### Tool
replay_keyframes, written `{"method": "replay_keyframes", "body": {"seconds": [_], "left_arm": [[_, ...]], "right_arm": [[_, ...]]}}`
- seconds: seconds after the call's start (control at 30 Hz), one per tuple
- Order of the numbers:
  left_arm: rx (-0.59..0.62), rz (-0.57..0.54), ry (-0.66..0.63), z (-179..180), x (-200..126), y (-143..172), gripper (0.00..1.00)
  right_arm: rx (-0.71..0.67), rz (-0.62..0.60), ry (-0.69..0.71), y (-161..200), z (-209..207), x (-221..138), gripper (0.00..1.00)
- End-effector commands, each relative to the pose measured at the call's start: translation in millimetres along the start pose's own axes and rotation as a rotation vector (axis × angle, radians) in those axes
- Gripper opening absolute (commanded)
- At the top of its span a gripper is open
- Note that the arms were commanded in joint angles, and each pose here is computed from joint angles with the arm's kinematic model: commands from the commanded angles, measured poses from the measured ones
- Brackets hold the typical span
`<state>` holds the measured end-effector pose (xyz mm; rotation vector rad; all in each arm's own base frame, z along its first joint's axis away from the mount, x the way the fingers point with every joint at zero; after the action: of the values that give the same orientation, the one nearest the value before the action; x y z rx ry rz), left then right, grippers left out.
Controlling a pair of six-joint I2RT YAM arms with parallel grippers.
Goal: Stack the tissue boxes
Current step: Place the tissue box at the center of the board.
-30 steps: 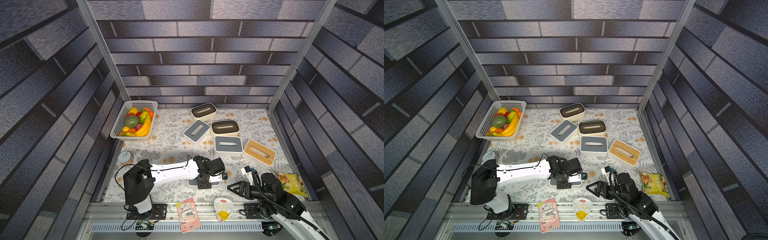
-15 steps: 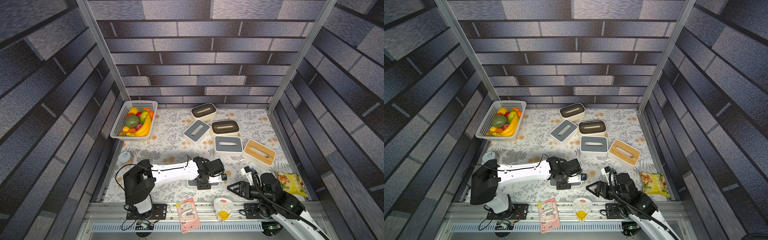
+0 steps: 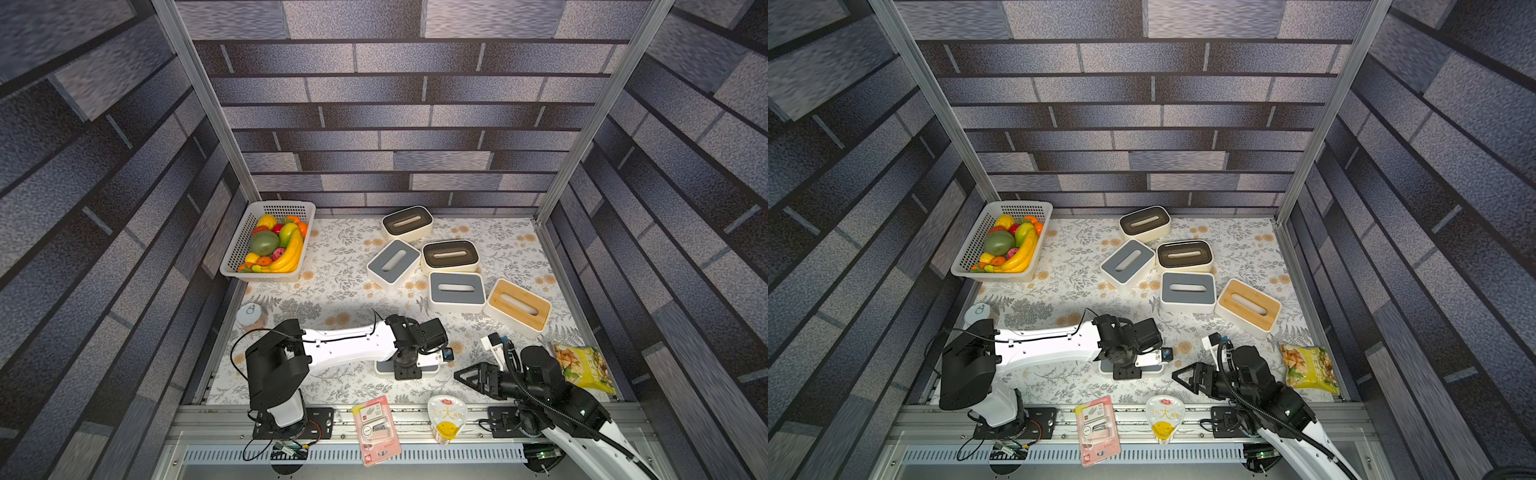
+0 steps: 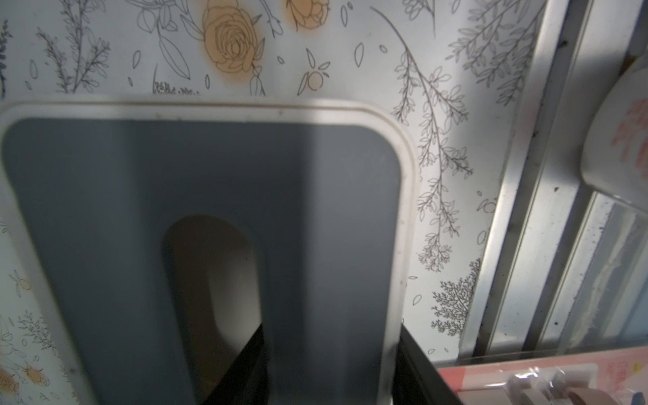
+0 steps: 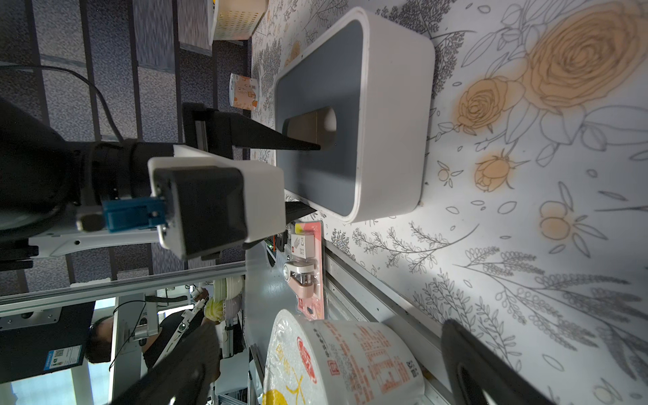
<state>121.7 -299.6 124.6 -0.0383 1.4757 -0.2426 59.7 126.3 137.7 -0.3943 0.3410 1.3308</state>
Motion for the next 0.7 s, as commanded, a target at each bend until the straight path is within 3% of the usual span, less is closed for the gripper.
{"method": "replay_keyframes", "body": {"seconds": [0.0, 0.67], "left_arm": [[0.018, -0.025, 0.011, -6.5, -6.2, 0.5, 0.44], [0.027, -0.032, 0.046, -10.0, -7.2, -1.7, 0.49]], "right_arm": [[0.025, -0.008, 0.022, -0.2, -7.0, 1.5, 1.00], [0.023, -0.011, 0.020, -0.2, -7.4, 1.4, 1.00]]}}
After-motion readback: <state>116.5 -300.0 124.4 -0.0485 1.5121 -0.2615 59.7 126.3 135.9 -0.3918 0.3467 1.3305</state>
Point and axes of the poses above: each gripper's point midway between its finger pads, its own x axis out along the fingers, its own z axis along the line the jaws close on, y = z × x, the point moved 6 cm from there along -x, back along the fingers, and after that the axes turned 8 degrees about x, right-handed, at the moved point
